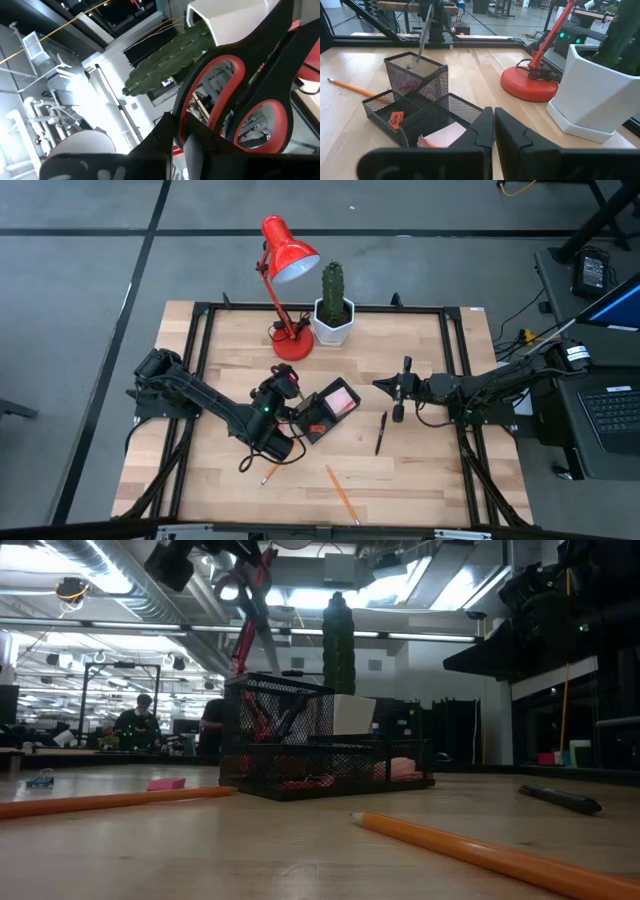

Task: Pick and place office supplies into organizer
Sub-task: Put the scissors into the black desk organizer

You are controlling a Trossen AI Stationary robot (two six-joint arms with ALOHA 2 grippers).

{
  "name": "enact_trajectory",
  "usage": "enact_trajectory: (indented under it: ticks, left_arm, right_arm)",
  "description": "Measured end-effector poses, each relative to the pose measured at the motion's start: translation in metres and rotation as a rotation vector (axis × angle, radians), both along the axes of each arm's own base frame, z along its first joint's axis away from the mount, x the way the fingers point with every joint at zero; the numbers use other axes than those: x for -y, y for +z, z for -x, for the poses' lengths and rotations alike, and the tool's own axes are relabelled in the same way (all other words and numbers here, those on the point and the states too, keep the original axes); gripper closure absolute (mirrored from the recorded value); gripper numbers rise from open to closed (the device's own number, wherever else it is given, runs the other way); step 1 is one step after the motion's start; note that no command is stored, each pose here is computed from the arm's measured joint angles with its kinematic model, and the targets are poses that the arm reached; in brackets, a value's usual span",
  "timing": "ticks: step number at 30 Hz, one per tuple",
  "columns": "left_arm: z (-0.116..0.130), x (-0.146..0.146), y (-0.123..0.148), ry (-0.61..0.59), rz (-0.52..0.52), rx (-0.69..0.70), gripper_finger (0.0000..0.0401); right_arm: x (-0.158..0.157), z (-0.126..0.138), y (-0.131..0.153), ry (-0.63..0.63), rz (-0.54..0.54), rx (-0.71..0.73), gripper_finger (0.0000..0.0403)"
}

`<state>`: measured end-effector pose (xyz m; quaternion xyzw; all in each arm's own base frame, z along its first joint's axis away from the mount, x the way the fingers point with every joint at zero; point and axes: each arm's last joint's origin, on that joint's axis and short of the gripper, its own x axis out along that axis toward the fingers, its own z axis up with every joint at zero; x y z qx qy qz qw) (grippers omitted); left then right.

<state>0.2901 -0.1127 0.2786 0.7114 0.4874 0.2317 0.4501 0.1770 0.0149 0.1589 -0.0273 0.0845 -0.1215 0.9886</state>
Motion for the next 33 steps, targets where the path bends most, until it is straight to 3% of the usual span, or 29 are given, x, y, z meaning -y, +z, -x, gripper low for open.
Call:
enact_trajectory:
  ticks: [10, 18, 33]
  left_arm:
    - [0.001, 0.001, -0.026, 0.008, 0.05, -0.027, 0.0389]
    - [-0.006, 0.004, -0.043, -0.03, 0.012, -0.108, 0.0389]
    - [-0.014, 0.01, -0.044, -0.06, 0.023, -0.113, 0.0389]
  right_arm:
    - [0.0, 0.0, 0.0, 0.0, 0.0, -0.001, 0.0383]
    - [0.0, 0.0, 0.0, 0.0, 0.0, -0.001, 0.0383]
    - [0.0, 0.0, 0.0, 0.0, 0.001, -0.001, 0.0383]
